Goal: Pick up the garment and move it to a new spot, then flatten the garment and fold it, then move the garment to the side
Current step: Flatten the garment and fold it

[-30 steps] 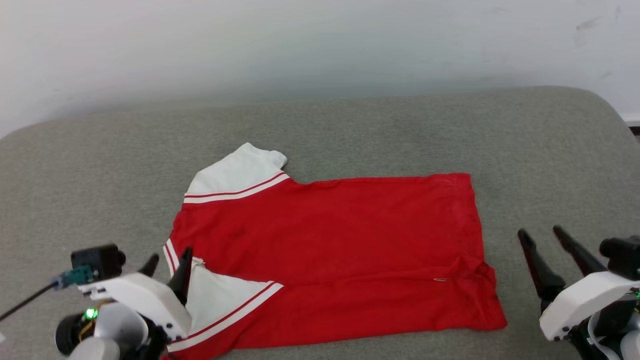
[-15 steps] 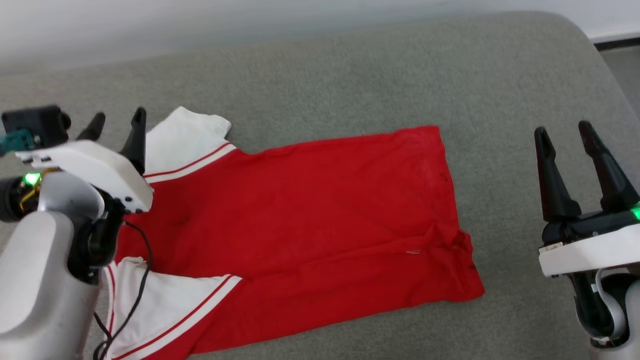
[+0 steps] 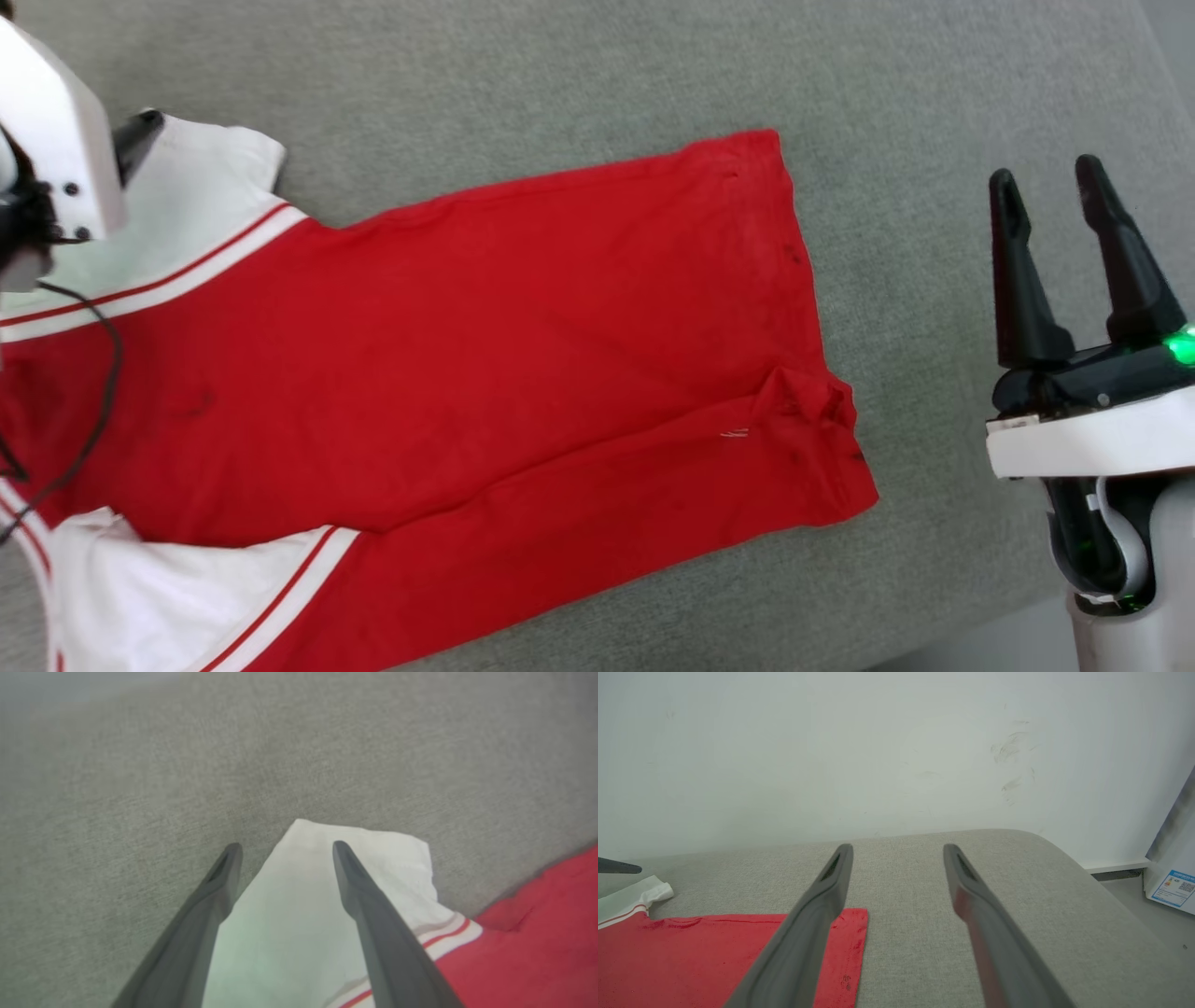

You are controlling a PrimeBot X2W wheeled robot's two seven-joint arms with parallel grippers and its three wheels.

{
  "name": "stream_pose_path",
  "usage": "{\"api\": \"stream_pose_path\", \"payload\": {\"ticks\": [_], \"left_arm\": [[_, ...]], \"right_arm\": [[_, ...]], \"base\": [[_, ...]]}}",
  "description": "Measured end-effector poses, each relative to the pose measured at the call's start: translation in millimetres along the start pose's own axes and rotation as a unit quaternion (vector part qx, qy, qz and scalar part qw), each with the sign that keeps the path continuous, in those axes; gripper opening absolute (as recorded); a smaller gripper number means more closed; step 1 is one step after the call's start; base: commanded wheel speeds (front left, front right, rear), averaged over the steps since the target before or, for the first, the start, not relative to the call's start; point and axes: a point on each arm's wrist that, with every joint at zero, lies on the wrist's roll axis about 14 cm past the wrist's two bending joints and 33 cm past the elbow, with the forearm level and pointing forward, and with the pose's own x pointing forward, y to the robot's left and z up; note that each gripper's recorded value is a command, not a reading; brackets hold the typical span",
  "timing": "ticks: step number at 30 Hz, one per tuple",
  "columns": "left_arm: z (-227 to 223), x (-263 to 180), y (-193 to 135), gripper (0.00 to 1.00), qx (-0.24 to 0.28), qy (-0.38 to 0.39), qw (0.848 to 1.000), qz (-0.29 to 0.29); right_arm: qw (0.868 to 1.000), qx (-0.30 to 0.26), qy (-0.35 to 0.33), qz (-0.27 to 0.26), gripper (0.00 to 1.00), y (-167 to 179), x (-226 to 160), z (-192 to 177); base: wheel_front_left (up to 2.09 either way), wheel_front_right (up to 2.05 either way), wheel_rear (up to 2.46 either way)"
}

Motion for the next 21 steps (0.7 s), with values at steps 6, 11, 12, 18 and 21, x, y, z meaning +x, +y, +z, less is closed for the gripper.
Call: {"api": "stream_pose_path", "payload": {"ticks": [6, 11, 12, 18, 21], "left_arm": [[-33.6, 26.4, 5.5, 1.0, -0.016, 0.114, 0.993, -0.003], [-45.0, 38.7, -2.1, 0.0, -0.063, 0.147, 0.987, -0.016], [-45.8, 39.6, -3.2, 0.0, -0.068, 0.149, 0.986, -0.018], [-43.9, 37.7, -12.0, 0.0, -0.082, 0.121, 0.989, -0.027], [-38.4, 30.9, -14.0, 0.0, -0.085, 0.095, 0.992, -0.024]], "right_arm": [[0.999, 0.007, 0.029, -0.019, 1.0, -9.6, -2.3, -23.3], [0.998, 0.009, 0.044, -0.033, 1.0, -18.8, -5.2, -33.1], [0.998, 0.01, 0.046, -0.033, 1.0, -19.7, -5.6, -34.0], [0.997, 0.026, 0.063, -0.023, 1.0, -19.8, -3.5, -36.5], [0.995, 0.041, 0.084, -0.019, 1.0, -23.2, 0.6, -40.7]], "base": [[0.0, 0.0, 0.0], [0.0, 0.0, 0.0], [0.0, 0.0, 0.0], [0.0, 0.0, 0.0], [0.0, 0.0, 0.0]]}}
